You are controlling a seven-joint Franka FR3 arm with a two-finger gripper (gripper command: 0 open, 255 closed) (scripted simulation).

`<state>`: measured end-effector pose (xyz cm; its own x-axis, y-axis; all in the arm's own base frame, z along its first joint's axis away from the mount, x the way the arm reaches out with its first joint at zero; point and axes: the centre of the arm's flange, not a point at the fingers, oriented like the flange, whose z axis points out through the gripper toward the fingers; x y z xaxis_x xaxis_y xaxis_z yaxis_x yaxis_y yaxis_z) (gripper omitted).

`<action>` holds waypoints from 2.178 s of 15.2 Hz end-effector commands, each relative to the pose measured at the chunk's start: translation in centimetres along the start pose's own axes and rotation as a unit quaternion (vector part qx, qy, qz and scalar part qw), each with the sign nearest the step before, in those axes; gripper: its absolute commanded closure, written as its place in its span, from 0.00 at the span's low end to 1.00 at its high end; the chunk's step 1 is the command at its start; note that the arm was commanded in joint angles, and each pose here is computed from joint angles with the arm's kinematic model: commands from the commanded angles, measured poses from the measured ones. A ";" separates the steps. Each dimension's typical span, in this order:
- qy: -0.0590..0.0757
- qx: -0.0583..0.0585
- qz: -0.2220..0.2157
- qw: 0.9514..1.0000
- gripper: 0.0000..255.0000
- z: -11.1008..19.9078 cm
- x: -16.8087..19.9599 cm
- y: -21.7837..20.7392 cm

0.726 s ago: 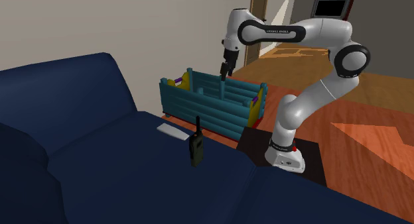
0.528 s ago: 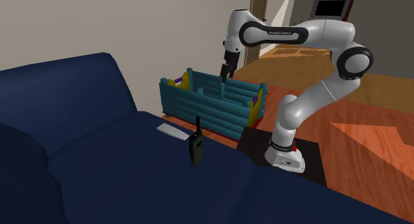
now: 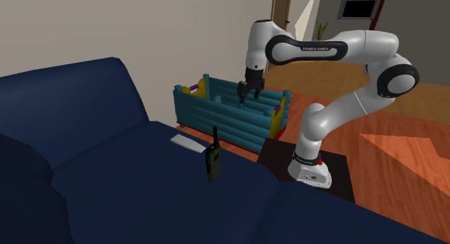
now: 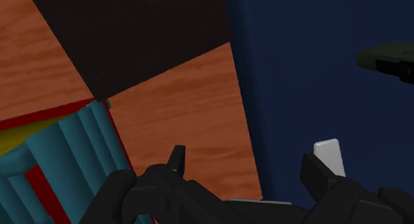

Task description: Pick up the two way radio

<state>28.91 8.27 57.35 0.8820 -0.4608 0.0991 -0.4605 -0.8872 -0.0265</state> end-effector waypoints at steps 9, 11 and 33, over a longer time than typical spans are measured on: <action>-0.015 -0.013 0.214 0.977 0.00 3.4 -6.3 -10.7; -0.018 -0.016 0.255 0.967 0.00 4.0 -7.0 -13.1; -0.036 -0.032 0.498 0.866 0.00 12.5 -7.1 -28.7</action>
<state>37.05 36.77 45.16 0.0478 -0.9988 -0.0038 -0.9988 -0.0478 -0.0073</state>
